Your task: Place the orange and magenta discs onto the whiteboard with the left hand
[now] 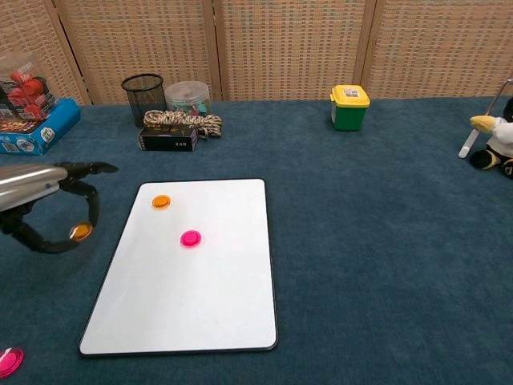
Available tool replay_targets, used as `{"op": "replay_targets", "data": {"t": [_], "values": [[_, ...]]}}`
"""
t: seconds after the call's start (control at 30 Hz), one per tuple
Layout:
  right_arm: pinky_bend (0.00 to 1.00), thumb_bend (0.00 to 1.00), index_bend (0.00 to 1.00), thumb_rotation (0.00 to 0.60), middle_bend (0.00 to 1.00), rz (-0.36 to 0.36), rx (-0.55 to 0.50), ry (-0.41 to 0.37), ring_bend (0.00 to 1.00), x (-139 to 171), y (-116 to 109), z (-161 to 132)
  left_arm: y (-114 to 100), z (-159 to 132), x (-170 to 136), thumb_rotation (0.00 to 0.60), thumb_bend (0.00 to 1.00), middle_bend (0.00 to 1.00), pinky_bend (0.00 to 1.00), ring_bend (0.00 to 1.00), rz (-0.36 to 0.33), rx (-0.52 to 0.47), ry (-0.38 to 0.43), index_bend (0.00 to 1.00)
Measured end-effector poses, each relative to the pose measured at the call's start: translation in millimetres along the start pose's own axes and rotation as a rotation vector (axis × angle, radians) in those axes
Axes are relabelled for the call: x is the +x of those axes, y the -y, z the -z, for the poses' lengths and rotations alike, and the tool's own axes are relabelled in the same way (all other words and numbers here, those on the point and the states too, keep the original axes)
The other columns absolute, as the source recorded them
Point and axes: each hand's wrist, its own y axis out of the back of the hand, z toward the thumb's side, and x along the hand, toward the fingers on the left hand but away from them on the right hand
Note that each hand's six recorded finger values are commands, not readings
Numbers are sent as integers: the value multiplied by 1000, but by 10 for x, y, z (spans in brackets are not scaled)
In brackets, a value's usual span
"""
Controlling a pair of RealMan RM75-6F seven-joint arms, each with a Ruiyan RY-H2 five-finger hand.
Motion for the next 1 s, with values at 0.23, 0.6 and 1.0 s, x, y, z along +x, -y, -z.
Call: {"op": "replay_targets", "data": {"t": [0.23,0.6,1.0], "values": [[0,0,0,600,0,0,-6,7,0,-4,-3,18,-141,-149,454,600,354,0,0,0,13,5,-7,540],[0,0,0,600,0,-1,-11,9,0,-4,-5,21,-78,-361,775,600,352,0,0,0,55,-3,-20,539],[0,0,0,600,0,1,-11,12,0,-4,-6,22,-98,-395,867,600,304,0,0,0,56,-6,-35,226]]}}
